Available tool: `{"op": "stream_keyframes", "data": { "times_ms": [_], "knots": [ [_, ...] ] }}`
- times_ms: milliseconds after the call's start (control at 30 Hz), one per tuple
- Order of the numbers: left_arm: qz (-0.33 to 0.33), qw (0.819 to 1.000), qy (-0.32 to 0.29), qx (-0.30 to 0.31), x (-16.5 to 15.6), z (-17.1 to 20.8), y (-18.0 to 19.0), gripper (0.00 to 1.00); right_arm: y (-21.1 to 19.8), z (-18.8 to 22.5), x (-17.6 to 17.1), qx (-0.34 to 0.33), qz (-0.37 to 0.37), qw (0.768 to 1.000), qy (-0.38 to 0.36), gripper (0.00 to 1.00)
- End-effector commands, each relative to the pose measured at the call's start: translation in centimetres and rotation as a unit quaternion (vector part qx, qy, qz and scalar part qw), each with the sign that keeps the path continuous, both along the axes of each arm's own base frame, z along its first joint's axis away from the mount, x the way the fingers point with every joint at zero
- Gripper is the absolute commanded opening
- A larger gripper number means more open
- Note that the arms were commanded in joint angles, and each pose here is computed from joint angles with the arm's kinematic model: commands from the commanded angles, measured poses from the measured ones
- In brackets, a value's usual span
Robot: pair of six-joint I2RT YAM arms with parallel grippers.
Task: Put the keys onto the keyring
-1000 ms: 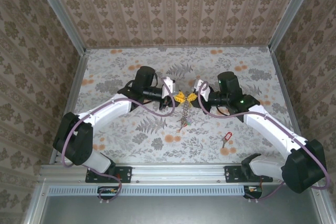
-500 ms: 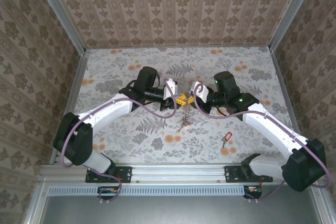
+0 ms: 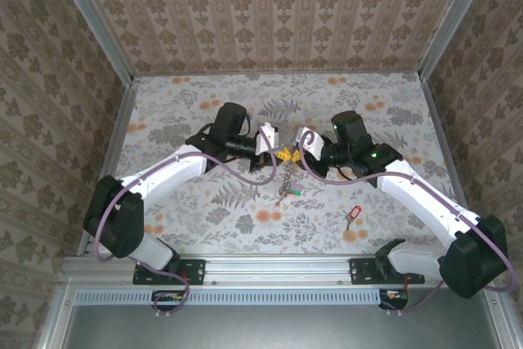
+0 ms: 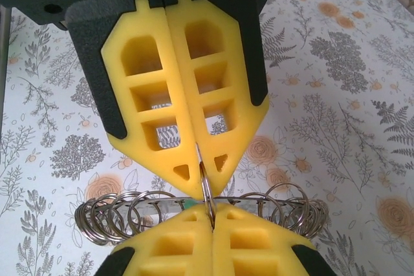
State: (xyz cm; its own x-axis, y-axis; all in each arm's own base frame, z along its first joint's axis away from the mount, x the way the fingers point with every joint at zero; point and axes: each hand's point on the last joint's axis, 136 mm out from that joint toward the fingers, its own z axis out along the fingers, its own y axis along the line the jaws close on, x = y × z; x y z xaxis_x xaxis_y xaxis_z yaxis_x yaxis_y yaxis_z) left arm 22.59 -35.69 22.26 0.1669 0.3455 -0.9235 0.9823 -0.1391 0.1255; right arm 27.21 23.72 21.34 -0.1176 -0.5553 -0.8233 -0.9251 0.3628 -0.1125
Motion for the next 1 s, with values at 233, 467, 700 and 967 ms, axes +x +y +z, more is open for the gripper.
{"op": "stream_keyframes", "data": {
  "times_ms": [233, 467, 700, 967],
  "knots": [
    [-0.044, 0.994, 0.030, -0.092, -1.1, 3.0, -0.5, 0.00, 0.4, 2.0, 0.7, 0.092, 0.008, 0.995, -0.026, 0.14],
    [-0.052, 0.990, 0.039, -0.123, -1.3, 3.6, -0.4, 0.00, 0.0, 1.9, 1.3, 0.117, 0.004, 0.993, -0.031, 0.13],
    [-0.039, 0.990, 0.036, -0.129, -0.8, 3.8, -0.1, 0.00, -0.3, 2.1, 1.7, 0.121, -0.001, 0.992, -0.030, 0.00],
    [-0.014, 1.000, -0.001, -0.001, -0.6, -0.1, 0.2, 0.18, -0.3, 2.4, 1.4, 0.070, -0.003, 0.997, -0.032, 0.00]
  ]
}}
